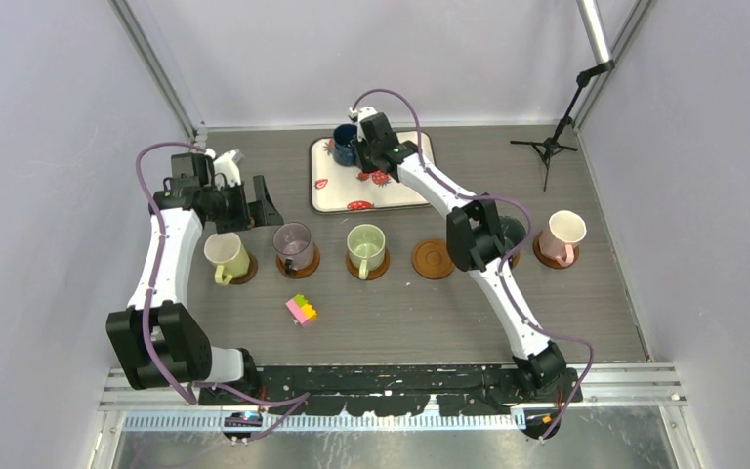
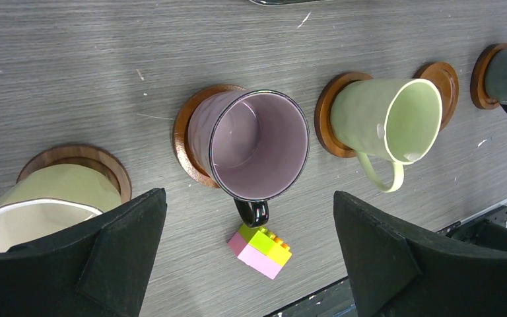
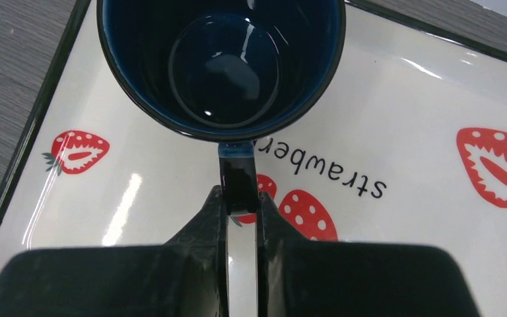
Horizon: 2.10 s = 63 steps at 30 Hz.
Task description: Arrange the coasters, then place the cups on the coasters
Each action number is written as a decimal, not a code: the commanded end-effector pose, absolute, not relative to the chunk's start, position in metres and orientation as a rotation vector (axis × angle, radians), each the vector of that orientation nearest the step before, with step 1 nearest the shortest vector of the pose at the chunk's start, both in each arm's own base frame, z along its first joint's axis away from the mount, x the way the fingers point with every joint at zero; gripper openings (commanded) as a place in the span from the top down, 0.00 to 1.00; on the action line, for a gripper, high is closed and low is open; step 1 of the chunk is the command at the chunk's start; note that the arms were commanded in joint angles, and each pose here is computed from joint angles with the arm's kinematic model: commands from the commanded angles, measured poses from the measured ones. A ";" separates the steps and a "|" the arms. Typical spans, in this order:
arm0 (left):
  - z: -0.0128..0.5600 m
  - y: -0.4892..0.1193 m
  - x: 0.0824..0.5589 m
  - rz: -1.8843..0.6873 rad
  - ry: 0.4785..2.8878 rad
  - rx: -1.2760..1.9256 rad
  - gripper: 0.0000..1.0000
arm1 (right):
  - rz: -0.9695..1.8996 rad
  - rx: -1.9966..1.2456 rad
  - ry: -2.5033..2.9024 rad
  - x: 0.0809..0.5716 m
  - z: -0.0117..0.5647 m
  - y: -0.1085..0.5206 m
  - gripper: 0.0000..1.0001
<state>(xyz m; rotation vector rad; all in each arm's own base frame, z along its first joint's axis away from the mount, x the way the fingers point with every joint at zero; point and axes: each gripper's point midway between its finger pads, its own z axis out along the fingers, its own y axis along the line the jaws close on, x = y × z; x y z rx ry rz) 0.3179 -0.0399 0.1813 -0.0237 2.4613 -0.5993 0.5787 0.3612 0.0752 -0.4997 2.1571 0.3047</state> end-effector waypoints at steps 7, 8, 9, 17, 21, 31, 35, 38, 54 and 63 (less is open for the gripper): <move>0.191 -0.037 0.318 -0.574 2.418 -0.012 0.00 | 0.193 -0.481 2.120 0.547 0.137 0.318 1.00; 0.191 -0.037 0.318 -0.573 2.418 -0.012 0.00 | 0.166 -0.476 2.133 0.542 0.135 0.311 1.00; 0.192 -0.037 0.317 -0.572 2.417 -0.009 0.00 | 0.141 -0.466 2.140 0.538 0.136 0.303 1.00; 0.190 -0.038 0.318 -0.586 2.419 -0.018 0.00 | 0.095 -0.483 2.258 0.506 0.107 0.282 0.76; 0.192 -0.038 0.319 -0.582 2.417 -0.022 0.00 | 0.124 -0.471 2.310 0.505 0.100 0.288 0.56; 0.190 -0.035 0.317 -0.558 2.420 -0.007 0.00 | 0.154 -0.460 2.357 0.520 0.090 0.299 0.53; 0.190 -0.034 0.317 -0.556 2.420 -0.006 0.00 | 0.177 -0.462 2.395 0.521 0.083 0.299 0.59; 0.189 -0.034 0.317 -0.555 2.422 -0.007 0.00 | 0.198 -0.451 2.403 0.522 0.083 0.297 0.70; 0.191 -0.036 0.315 -0.566 2.417 -0.017 0.00 | 0.208 -0.312 2.266 0.495 0.186 0.260 1.00; 0.200 -0.032 0.312 -0.524 2.399 -0.018 0.00 | 0.142 -0.022 2.214 0.448 0.232 0.209 1.00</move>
